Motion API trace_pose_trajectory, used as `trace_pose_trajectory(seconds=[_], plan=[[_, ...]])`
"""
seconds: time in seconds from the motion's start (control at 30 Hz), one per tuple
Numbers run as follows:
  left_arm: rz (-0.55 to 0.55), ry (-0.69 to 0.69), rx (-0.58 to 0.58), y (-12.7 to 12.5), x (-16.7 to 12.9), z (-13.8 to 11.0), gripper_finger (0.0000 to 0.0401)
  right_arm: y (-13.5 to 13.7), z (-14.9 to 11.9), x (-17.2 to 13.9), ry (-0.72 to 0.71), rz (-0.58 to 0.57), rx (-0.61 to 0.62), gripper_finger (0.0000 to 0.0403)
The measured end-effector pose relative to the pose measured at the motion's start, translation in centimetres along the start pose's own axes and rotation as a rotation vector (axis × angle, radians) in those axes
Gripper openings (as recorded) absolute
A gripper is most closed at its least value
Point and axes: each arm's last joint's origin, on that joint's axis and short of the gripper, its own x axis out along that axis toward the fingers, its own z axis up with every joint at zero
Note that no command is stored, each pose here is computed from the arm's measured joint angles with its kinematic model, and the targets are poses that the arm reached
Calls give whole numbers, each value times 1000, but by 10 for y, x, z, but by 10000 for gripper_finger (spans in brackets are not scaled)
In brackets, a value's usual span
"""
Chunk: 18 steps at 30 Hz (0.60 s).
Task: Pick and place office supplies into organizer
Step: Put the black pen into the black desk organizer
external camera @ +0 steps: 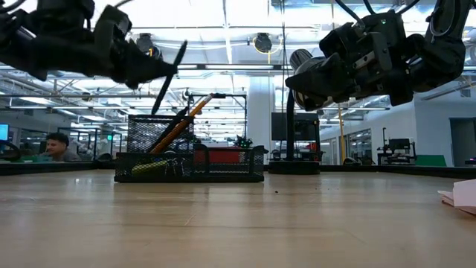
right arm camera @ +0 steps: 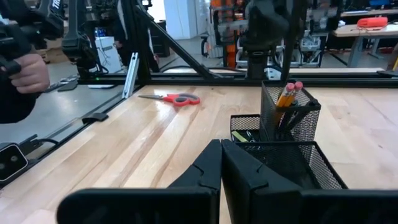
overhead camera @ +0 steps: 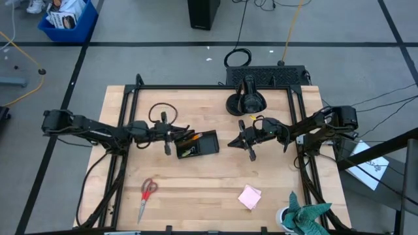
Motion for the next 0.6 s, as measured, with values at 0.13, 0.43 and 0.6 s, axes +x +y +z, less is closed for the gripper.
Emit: trace_pose_trajectory(seconds=[0.13, 0.43, 0.6], plan=[[-19, 63, -13, -1, 11, -8, 30, -1, 1, 0, -11, -33, -7, 4], [-6, 197, -43, -1, 20, -32, 30, -1, 1, 0, -9, -48, -6, 4], [-5, 232, -59, -1, 21, -37, 31, -1, 1, 0, -9, -47, -2, 4]])
